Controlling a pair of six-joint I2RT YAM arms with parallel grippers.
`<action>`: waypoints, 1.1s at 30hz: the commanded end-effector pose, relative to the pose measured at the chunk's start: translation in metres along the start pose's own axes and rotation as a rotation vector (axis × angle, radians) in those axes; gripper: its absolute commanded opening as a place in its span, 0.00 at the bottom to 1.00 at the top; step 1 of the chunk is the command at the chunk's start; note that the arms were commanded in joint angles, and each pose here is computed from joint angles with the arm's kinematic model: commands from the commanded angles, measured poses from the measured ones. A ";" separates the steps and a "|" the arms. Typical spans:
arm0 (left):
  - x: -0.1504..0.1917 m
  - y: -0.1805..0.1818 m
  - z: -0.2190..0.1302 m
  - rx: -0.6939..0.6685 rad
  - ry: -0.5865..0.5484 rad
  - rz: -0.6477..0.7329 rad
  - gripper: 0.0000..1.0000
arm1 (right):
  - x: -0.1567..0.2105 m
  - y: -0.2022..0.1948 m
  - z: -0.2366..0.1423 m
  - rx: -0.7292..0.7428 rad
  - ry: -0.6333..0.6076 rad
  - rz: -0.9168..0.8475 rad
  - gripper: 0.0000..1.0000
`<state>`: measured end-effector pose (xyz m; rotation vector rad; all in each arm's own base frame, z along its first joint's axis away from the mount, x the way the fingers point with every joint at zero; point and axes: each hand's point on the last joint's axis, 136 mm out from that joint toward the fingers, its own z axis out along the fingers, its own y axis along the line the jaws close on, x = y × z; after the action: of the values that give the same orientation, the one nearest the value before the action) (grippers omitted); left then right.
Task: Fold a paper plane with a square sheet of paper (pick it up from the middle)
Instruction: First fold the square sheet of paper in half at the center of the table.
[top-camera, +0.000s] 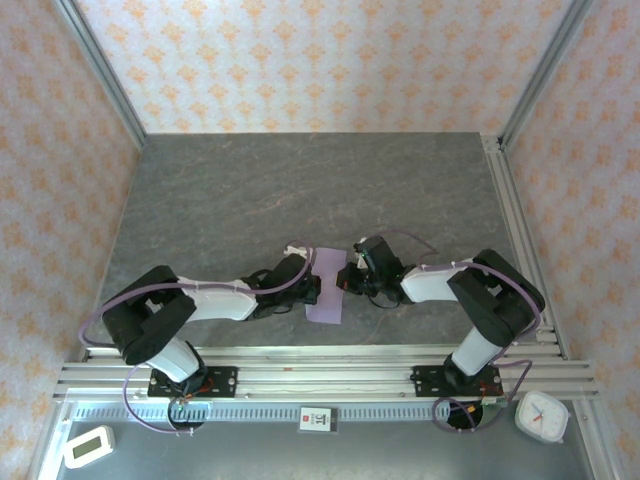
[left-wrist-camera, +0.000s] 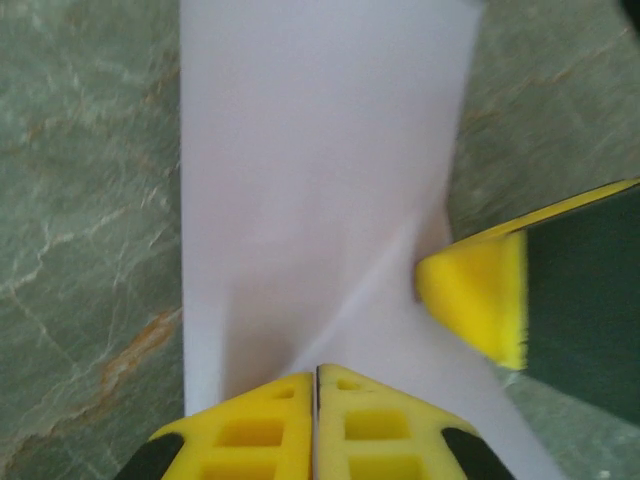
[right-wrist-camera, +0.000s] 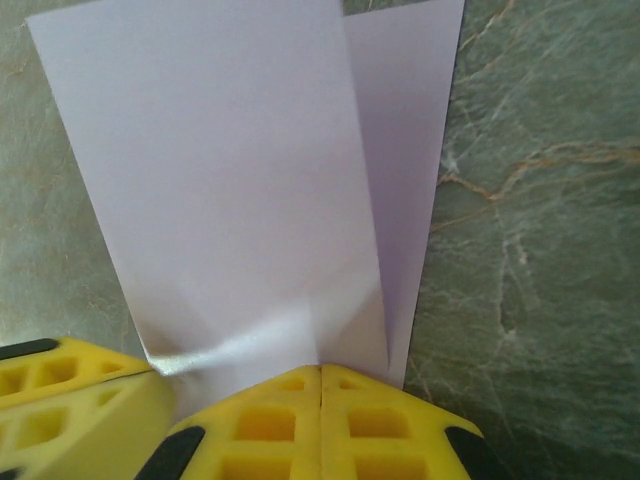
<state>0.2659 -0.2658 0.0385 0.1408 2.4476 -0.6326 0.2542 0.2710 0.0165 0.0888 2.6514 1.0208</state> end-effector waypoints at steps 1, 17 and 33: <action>-0.041 -0.014 -0.014 0.019 -0.092 0.035 0.12 | 0.025 -0.057 0.009 0.195 0.055 0.028 0.00; -0.046 0.013 0.016 -0.018 -0.054 0.068 0.00 | 0.025 -0.057 0.011 0.195 0.060 0.025 0.00; -0.043 0.019 0.013 -0.013 -0.082 0.020 0.00 | 0.028 -0.059 0.013 0.201 0.070 0.019 0.00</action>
<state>0.3065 -0.2523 0.0256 0.1446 2.4132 -0.5838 0.2538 0.2713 0.0144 0.0779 2.6550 1.0196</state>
